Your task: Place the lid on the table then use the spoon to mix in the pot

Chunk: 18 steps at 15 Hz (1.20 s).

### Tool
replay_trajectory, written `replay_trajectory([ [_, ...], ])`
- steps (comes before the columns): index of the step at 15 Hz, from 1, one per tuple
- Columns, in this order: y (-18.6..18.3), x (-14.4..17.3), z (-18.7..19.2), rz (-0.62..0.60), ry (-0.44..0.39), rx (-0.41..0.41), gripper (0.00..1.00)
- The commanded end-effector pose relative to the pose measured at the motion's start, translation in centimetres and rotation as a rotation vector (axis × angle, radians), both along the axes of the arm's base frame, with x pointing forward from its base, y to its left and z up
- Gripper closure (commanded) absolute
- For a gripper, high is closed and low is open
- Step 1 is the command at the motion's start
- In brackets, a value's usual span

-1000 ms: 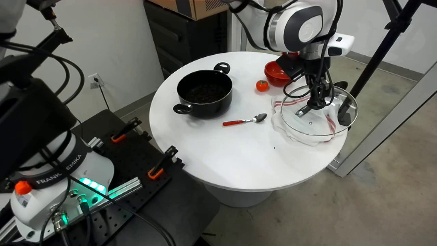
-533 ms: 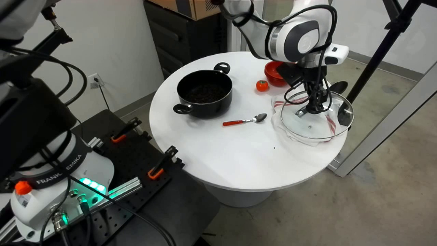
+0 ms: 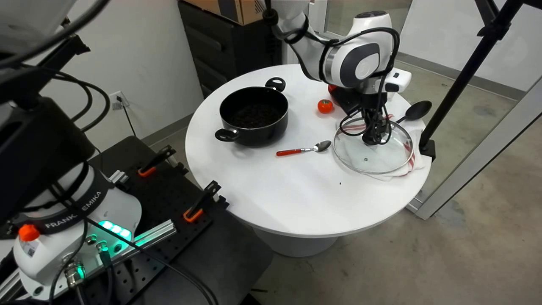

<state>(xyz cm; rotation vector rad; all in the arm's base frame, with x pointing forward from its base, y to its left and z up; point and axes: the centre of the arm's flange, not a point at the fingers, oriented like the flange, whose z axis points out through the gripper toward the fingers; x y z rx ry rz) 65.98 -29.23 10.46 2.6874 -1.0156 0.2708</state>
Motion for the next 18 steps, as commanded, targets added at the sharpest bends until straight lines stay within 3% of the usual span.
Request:
replay_trajectory([
  [1,-0.2,1.6,-0.4,-0.005,-0.001,0.027,0.76],
  [2,-0.3,1.8,-0.4,-0.009,-0.003,0.027,0.76],
  [3,-0.5,2.1,-0.2,-0.017,-0.001,0.029,0.34],
  [7,-0.1,2.6,1.4,-0.038,-0.008,0.043,0.05],
  [9,0.8,2.6,3.0,-0.056,-0.027,0.069,0.0],
  [13,4.5,1.0,7.3,-0.083,-0.088,0.113,0.0],
  [15,6.8,-0.9,9.3,-0.075,-0.117,0.119,0.0],
  [18,9.9,-3.8,10.9,-0.057,-0.093,0.164,0.0],
])
